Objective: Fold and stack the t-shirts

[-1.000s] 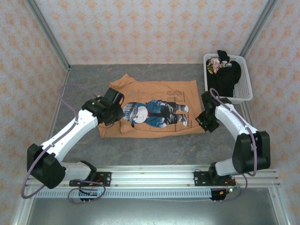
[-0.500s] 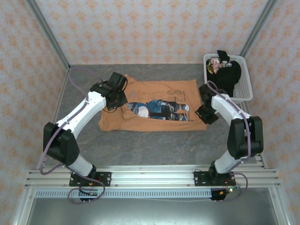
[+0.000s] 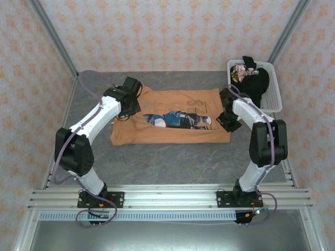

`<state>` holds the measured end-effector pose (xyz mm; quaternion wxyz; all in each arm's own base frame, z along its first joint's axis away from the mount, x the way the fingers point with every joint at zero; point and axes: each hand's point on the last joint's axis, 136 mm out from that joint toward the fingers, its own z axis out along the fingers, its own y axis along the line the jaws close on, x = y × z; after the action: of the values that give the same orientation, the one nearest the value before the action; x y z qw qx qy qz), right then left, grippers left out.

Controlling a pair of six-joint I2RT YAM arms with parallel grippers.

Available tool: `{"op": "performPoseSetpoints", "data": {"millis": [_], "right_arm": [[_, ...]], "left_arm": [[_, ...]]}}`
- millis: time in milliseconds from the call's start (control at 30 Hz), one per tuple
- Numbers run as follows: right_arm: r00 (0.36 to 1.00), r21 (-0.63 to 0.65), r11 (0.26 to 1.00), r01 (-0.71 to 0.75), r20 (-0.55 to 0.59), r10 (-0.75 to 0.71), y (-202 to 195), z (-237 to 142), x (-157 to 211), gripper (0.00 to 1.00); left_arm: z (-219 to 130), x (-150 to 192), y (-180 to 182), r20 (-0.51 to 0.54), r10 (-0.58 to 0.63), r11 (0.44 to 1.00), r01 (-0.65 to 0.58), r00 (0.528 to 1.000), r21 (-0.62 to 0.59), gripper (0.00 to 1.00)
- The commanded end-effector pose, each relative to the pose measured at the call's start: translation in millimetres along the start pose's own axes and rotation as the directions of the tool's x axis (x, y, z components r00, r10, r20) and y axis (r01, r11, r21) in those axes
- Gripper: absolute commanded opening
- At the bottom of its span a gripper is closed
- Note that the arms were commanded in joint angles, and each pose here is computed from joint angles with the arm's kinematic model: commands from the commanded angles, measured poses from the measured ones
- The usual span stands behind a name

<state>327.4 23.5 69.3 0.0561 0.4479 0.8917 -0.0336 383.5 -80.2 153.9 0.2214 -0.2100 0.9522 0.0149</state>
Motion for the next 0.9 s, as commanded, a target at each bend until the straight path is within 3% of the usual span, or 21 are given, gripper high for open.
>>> {"op": "performPoseSetpoints", "data": {"millis": [0,600,667,800,867], "right_arm": [[0.999,0.036,0.999,-0.004,0.043,0.002,-0.3,0.6,-14.2,0.00],[0.997,-0.008,0.998,0.067,0.038,-0.066,40.6,14.9,-32.4,0.00],[0.995,-0.009,0.996,0.090,0.032,-0.090,44.4,15.1,-34.0,0.08],[0.989,-0.050,0.989,0.138,0.062,-0.135,51.6,-4.9,-40.6,0.42],[0.985,-0.074,0.984,0.159,0.085,-0.153,50.2,-20.0,-42.0,0.54]], "left_arm": [[-4.3,-14.9,9.7,0.041,0.002,0.999,0.000,0.999,-0.052,0.00],[26.6,-23.8,21.2,-0.004,-0.029,0.993,0.028,1.000,-0.111,0.00],[32.1,-28.1,19.3,-0.018,-0.033,0.994,0.031,0.999,-0.106,0.02],[27.1,-38.2,13.0,-0.012,-0.034,0.997,0.033,0.999,-0.071,0.54],[17.1,-35.9,17.7,-0.007,-0.037,0.997,0.036,0.999,-0.068,0.62]]}}
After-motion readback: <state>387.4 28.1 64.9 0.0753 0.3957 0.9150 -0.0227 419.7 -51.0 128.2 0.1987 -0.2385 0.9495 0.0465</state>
